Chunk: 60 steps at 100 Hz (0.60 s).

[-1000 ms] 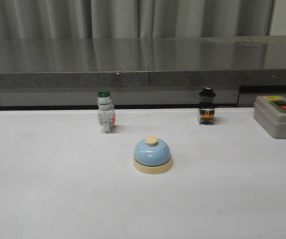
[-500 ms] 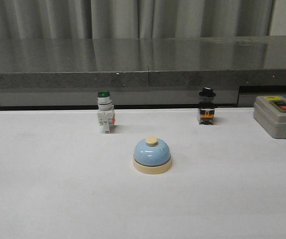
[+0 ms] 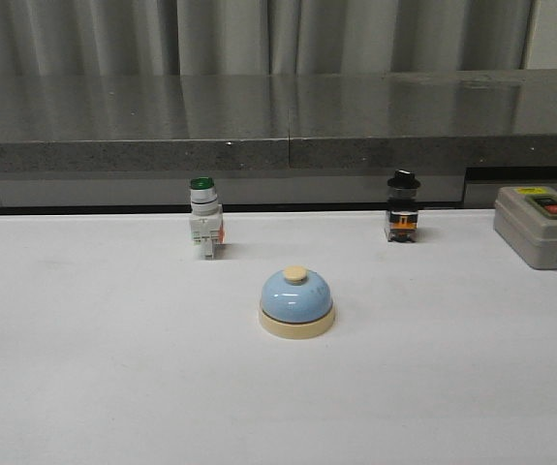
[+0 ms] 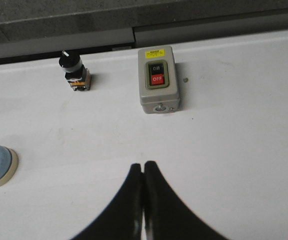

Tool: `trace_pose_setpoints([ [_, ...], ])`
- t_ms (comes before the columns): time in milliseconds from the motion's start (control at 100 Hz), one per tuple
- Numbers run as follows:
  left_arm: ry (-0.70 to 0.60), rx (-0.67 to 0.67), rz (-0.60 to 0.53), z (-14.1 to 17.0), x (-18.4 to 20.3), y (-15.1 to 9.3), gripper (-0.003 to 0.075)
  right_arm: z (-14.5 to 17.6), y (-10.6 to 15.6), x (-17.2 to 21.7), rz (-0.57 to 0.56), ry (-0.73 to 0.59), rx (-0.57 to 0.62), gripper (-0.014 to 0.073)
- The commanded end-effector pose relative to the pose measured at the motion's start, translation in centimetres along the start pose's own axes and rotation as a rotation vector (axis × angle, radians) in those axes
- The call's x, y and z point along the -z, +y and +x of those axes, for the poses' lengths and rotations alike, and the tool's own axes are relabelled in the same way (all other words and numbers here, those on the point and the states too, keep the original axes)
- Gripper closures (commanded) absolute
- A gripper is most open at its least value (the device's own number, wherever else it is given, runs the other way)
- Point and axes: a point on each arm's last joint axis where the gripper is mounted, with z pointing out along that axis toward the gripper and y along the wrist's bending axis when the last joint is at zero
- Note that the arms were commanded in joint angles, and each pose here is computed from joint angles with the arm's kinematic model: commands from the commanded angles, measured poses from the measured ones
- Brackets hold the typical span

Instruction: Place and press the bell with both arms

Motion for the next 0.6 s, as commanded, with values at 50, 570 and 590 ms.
trace_pose_setpoints([
  [50, -0.050, 0.017, -0.005, 1.0, 0.2, 0.2, 0.0741, -1.4, 0.3, -1.3, -0.004, -0.004, -0.009, 0.0659],
  [570, -0.050, 0.017, -0.005, 1.0, 0.2, 0.2, 0.0741, -2.3, 5.8, -7.8, -0.170, 0.120, 0.102, 0.0659],
  [590, -0.050, 0.017, -0.005, 1.0, 0.2, 0.2, 0.0741, -2.3, 6.2, -8.2, -0.178, 0.129, 0.110, 0.0659],
])
